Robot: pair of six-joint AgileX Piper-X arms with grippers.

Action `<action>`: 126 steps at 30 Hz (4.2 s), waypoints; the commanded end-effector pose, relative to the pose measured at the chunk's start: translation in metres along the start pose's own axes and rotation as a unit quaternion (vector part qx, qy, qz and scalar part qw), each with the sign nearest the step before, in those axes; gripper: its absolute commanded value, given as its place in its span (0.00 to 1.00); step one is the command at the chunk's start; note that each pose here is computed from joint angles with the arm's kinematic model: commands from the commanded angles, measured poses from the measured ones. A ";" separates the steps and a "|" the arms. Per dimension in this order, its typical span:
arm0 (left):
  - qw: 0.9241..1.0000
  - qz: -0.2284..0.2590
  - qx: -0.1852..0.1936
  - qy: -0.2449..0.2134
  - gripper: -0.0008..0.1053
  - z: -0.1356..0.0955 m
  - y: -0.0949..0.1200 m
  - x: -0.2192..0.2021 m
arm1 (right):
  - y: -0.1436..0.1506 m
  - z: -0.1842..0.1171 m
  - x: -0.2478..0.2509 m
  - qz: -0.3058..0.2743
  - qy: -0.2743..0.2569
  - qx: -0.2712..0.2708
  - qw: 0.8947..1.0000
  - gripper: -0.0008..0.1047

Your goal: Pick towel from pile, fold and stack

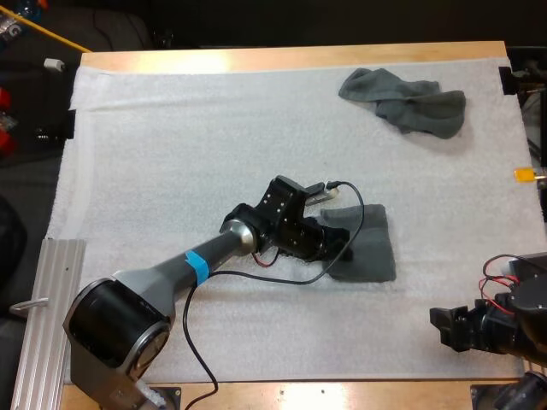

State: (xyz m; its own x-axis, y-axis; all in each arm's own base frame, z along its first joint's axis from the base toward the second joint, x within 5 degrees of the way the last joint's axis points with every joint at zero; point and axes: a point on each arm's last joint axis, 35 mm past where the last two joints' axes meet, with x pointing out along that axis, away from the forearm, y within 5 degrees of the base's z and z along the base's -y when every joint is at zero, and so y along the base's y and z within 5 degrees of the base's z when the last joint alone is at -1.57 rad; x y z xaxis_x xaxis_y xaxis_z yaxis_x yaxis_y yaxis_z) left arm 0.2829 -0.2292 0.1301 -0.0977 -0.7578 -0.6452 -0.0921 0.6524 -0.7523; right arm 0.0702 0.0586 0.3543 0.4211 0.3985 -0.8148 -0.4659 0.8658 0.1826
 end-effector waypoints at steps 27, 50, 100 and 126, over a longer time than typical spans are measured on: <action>0.912 0.389 -0.057 -0.115 0.01 0.006 0.141 -0.221 | 0.001 0.001 -0.002 0.004 -0.003 -0.003 1.000 0.67; 0.862 0.479 -0.100 -0.131 0.58 0.002 0.150 -0.252 | 0.001 0.000 -0.002 0.007 -0.002 -0.003 1.000 0.67; 0.931 0.319 -0.066 -0.167 0.55 0.019 0.128 -0.260 | 0.001 0.000 -0.002 0.007 -0.002 -0.003 1.000 0.67; 0.932 0.301 -0.091 -0.181 0.55 0.054 0.152 -0.247 | 0.013 0.032 -0.008 0.099 -0.134 0.015 0.986 0.67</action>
State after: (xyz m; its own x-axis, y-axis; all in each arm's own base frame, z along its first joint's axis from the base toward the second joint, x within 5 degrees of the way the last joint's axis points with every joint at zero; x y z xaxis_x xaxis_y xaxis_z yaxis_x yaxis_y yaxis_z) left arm 0.3460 0.0569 0.1640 0.1521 -0.1789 -0.9720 -0.2943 0.9307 -0.2173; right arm 0.0859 0.0759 0.3770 0.5151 0.6076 -0.6045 -0.5253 0.7811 0.3375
